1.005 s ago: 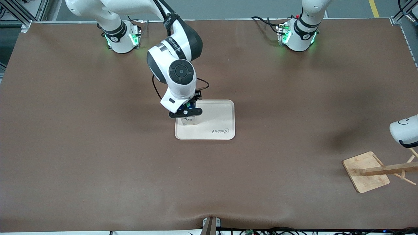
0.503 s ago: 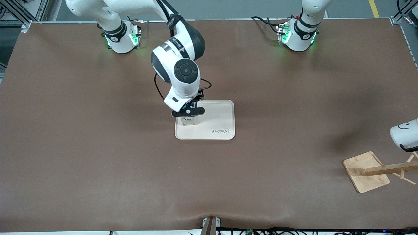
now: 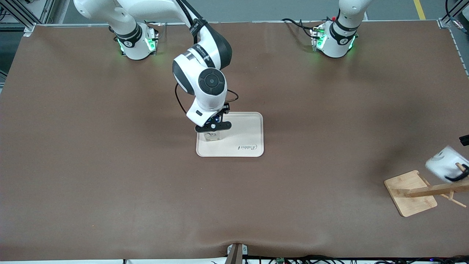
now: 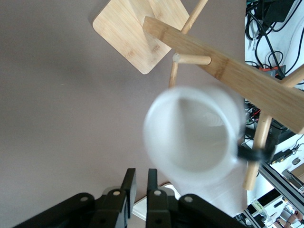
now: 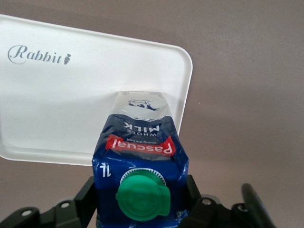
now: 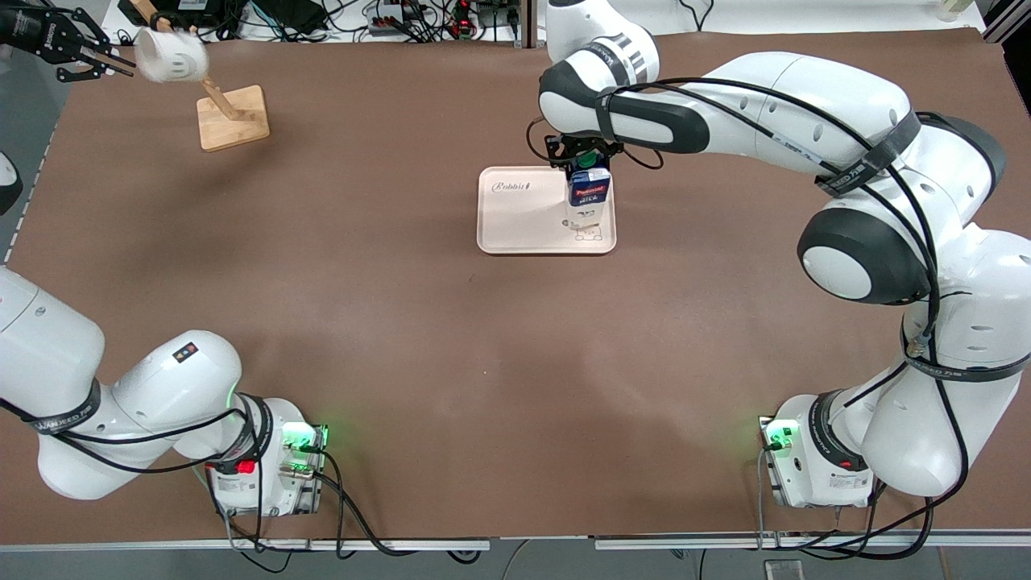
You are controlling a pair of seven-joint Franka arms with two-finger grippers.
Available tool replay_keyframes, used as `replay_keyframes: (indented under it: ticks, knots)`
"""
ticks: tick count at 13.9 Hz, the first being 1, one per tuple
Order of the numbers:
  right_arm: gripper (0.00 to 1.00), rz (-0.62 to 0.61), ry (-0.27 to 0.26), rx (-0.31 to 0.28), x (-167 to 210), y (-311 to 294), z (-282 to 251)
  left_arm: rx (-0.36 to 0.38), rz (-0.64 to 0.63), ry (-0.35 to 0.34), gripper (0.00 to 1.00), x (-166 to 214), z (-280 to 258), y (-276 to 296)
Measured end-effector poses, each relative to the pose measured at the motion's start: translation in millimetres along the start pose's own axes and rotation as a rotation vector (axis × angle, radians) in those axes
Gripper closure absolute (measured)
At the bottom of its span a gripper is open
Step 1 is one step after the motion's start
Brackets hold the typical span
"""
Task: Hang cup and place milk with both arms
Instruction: 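Hang the mug on the stand peg while the right gripper carries milk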
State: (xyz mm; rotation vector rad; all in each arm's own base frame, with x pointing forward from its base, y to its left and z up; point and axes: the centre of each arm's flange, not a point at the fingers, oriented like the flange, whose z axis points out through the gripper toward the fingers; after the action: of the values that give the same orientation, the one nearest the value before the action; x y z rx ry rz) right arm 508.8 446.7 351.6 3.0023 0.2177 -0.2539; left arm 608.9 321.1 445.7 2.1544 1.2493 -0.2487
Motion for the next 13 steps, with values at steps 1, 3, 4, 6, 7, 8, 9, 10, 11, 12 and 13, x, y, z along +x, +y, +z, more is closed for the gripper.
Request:
replay_keyframes:
  ticks: [1, 3, 4, 6, 7, 8, 9, 10, 11, 12, 13]
  knots:
    - [0.26, 0.001, 0.003, 0.001, 0, 0, -2, 0.0, 0.003, 0.0, 0.7, -1, 0, 2]
    - [0.34, 0.012, 0.009, 0.007, 3, 7, -16, 0.0, 0.014, 0.0, 0.49, -3, 1, 5]
    - [0.36, 0.029, -0.006, 0.014, 3, 19, -34, -0.001, 0.019, 0.0, 0.37, -4, 1, 7]
    - [0.36, 0.072, -0.057, 0.049, -1, 53, -87, -0.008, 0.046, 0.0, 0.17, -13, 0, 20]
    - [0.36, 0.094, -0.077, 0.056, -3, 75, -112, 0.005, 0.075, 0.009, 0.06, -23, -1, 30]
    - [0.36, 0.117, -0.089, 0.061, -4, 99, -132, 0.05, 0.114, 0.034, 0.0, -37, -1, 44]
    - [0.36, 0.138, -0.091, 0.072, 0, 126, -144, 0.104, 0.162, 0.064, 0.0, -56, 2, 62]
    - [0.36, 0.159, -0.093, 0.084, 8, 158, -149, 0.159, 0.217, 0.094, 0.0, -79, 6, 83]
    - [0.36, 0.181, -0.101, 0.096, 19, 195, -148, 0.217, 0.272, 0.125, 0.0, -105, 12, 103]
    - [0.36, 0.199, -0.11, 0.11, 31, 237, -143, 0.283, 0.321, 0.149, 0.0, -132, 20, 120]
    - [0.36, 0.211, -0.118, 0.12, 42, 281, -136, 0.354, 0.363, 0.162, 0.0, -155, 29, 133]
